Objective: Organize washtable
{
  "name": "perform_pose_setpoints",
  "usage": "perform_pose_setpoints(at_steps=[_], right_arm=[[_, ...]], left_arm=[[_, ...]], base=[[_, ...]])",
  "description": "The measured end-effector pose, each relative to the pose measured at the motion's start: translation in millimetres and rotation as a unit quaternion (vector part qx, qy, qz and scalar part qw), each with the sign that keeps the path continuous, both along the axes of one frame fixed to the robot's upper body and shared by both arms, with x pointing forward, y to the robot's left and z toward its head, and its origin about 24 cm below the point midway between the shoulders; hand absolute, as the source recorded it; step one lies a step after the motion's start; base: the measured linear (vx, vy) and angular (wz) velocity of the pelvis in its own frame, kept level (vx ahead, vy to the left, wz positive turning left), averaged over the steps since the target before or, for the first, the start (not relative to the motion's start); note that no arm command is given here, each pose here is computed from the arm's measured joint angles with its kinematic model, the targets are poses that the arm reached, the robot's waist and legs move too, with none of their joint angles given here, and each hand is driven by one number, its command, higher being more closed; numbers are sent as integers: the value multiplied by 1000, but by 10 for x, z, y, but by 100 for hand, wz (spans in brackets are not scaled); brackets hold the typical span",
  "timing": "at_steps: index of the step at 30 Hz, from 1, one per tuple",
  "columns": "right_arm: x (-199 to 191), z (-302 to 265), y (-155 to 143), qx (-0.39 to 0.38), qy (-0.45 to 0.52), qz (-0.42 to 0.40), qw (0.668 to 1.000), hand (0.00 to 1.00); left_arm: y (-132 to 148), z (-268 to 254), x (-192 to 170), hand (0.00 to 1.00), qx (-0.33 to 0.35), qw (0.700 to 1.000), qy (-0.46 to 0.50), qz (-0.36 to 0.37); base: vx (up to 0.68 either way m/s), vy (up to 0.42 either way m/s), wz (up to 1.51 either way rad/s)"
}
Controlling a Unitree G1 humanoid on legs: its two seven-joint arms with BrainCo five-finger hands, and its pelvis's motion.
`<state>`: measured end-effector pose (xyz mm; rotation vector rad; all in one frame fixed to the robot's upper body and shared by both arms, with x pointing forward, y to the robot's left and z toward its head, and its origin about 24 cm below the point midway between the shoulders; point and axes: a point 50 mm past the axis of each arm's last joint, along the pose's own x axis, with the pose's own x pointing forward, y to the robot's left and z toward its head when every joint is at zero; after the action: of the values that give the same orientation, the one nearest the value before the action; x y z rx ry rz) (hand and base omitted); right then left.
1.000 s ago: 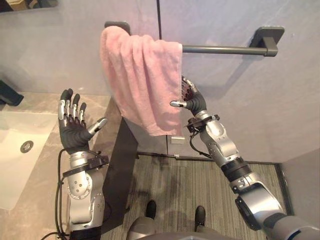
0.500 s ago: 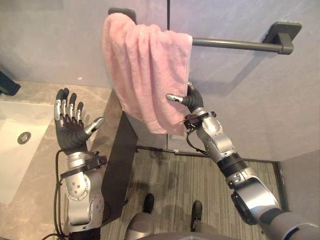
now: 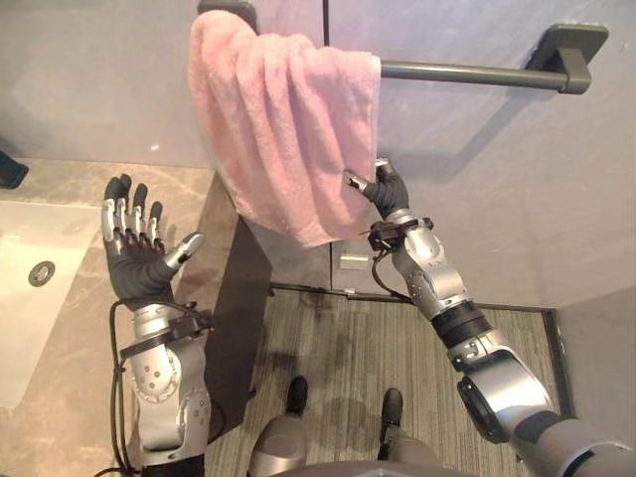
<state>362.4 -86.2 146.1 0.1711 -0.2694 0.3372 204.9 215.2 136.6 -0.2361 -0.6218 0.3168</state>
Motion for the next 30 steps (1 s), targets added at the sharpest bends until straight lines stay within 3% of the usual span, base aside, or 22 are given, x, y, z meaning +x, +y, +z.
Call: perform_pose_setpoints(at_steps=[14, 30], right_arm=[[-94, -106, -134, -3, -2, -23, 1000, 100], [-341, -82, -284, 34, -30, -26, 999, 100]], left_arm=[[7, 36, 56, 0, 2, 1000, -5, 5], [117, -231, 646, 0, 32, 993, 110, 29]], base=[[-18, 4, -12], [-16, -4, -17]])
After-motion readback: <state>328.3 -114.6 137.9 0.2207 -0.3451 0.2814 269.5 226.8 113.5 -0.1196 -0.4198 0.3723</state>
